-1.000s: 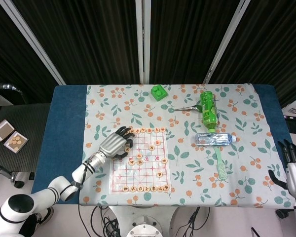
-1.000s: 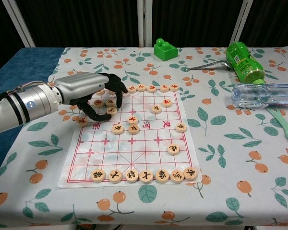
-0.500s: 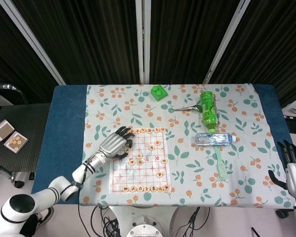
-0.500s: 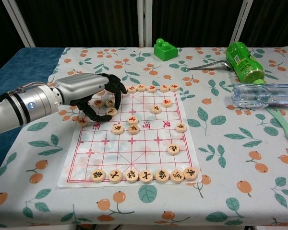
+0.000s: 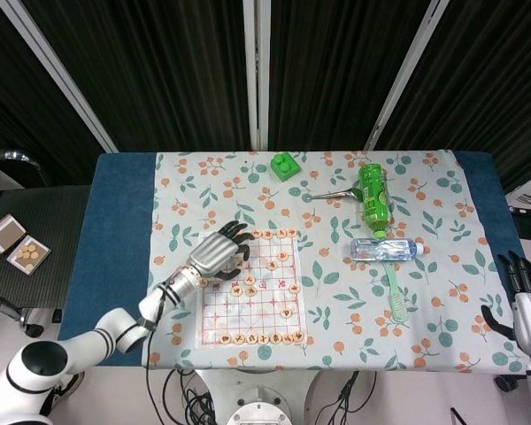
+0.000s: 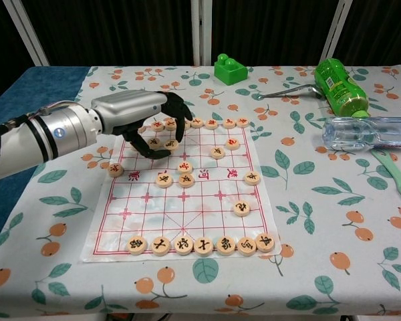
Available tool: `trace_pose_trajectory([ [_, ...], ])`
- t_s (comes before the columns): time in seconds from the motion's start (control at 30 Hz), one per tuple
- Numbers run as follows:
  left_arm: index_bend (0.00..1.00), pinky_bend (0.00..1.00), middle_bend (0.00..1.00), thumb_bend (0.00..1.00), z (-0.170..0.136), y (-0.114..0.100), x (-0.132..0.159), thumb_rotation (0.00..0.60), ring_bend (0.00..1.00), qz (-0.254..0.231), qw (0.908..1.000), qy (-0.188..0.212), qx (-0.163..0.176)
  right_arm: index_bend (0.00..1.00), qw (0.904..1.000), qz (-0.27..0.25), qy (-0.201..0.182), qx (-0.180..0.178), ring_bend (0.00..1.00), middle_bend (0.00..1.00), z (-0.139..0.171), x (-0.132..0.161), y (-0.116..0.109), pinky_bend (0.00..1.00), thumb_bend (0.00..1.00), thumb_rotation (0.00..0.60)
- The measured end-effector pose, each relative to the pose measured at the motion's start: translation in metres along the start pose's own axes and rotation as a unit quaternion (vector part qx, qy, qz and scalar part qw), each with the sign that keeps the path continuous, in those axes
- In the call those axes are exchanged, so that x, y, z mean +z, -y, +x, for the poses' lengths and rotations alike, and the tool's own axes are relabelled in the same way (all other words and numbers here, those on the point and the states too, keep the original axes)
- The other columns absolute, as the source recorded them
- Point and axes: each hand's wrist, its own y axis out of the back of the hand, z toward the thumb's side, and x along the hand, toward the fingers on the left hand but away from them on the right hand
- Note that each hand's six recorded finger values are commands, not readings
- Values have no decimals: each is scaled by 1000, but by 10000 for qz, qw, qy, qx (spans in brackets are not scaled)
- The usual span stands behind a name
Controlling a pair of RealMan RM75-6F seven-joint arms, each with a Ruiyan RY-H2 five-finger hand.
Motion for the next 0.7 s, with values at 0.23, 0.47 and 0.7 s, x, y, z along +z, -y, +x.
trace_pose_trajectory([
  [0.23,490,31,170,312,17,4,5,600,20,12,9999,1,-115,0,9999,-42,-17,-143,0,0,1,-1,-5,0,230,600],
  [0.47,489,31,171,312,23,12,-4,600,20,26,9997,-165,-201,0,9999,-47,34,-158,0,0,2,-5,-6,0,230,600],
  [0.7,483,32,171,312,24,11,-9,600,20,-5,9996,-226,-145,0,9999,-43,3,-126,0,0,0,-3,-4,0,230,600],
])
